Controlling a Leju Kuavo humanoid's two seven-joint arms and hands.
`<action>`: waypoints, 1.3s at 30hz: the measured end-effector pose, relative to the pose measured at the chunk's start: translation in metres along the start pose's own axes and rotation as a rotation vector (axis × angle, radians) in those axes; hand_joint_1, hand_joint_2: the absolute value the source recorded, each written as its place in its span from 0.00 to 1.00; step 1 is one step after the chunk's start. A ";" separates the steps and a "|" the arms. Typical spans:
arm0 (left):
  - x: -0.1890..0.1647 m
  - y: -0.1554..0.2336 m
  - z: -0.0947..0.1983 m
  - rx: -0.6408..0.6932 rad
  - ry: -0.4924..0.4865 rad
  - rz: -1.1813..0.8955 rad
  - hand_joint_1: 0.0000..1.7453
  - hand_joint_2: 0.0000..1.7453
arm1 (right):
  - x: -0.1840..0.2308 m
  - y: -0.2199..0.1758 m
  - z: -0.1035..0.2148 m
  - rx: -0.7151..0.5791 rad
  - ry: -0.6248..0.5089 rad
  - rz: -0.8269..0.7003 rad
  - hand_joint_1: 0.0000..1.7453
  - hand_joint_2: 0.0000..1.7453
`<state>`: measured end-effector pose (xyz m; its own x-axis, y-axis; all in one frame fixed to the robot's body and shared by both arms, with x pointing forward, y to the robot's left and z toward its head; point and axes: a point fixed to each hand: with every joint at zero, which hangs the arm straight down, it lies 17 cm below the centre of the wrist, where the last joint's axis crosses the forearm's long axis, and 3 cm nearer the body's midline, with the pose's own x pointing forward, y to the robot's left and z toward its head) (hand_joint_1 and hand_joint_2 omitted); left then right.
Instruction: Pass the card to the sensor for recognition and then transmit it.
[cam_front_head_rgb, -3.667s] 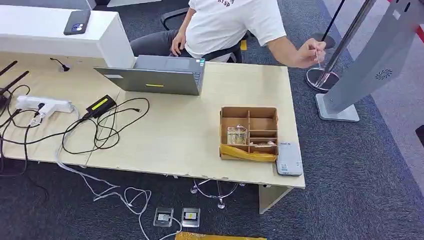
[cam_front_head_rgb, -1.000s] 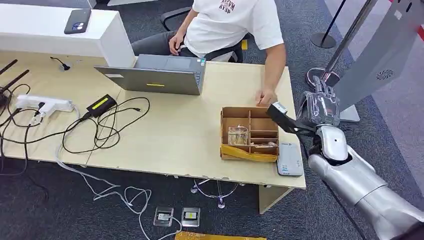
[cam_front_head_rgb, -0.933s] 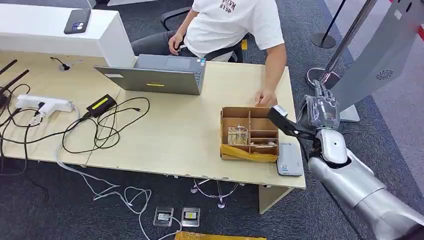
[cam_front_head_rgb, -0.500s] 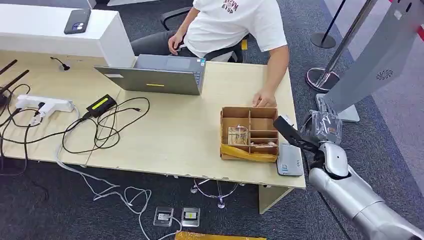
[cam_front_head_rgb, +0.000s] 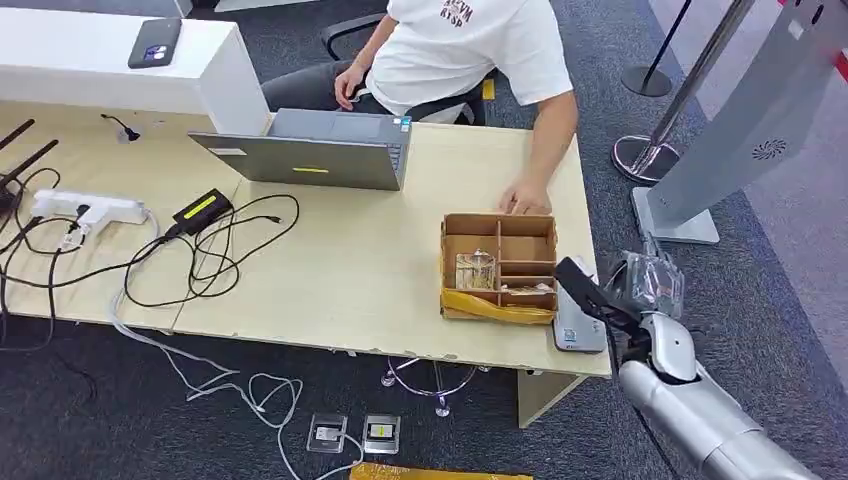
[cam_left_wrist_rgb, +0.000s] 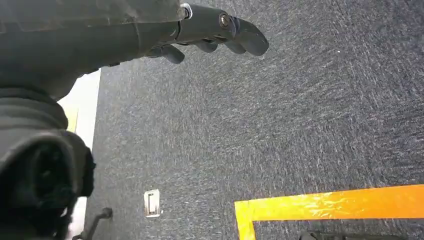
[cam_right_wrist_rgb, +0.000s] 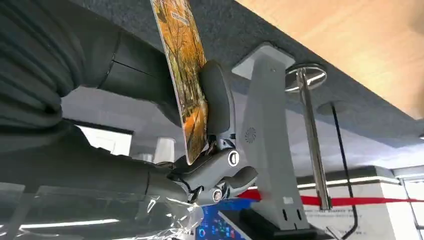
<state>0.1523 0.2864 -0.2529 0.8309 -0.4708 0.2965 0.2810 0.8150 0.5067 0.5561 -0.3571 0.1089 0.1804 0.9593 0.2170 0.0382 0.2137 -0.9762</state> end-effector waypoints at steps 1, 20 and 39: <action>0.000 0.000 0.000 0.000 0.000 0.000 0.00 0.00 | -0.002 0.004 0.002 0.007 0.002 0.000 1.00 1.00; 0.002 -0.002 0.002 0.003 -0.005 -0.006 0.00 0.00 | -0.004 0.044 0.019 0.077 -0.004 -0.004 1.00 1.00; 0.001 -0.002 0.001 0.005 0.002 0.004 0.00 0.00 | 0.010 0.049 0.011 0.078 0.001 -0.047 1.00 1.00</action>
<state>0.1516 0.2842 -0.2524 0.8331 -0.4671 0.2963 0.2755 0.8148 0.5101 0.5486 -0.3348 0.0631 0.1817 0.9478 0.2622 -0.0299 0.2718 -0.9619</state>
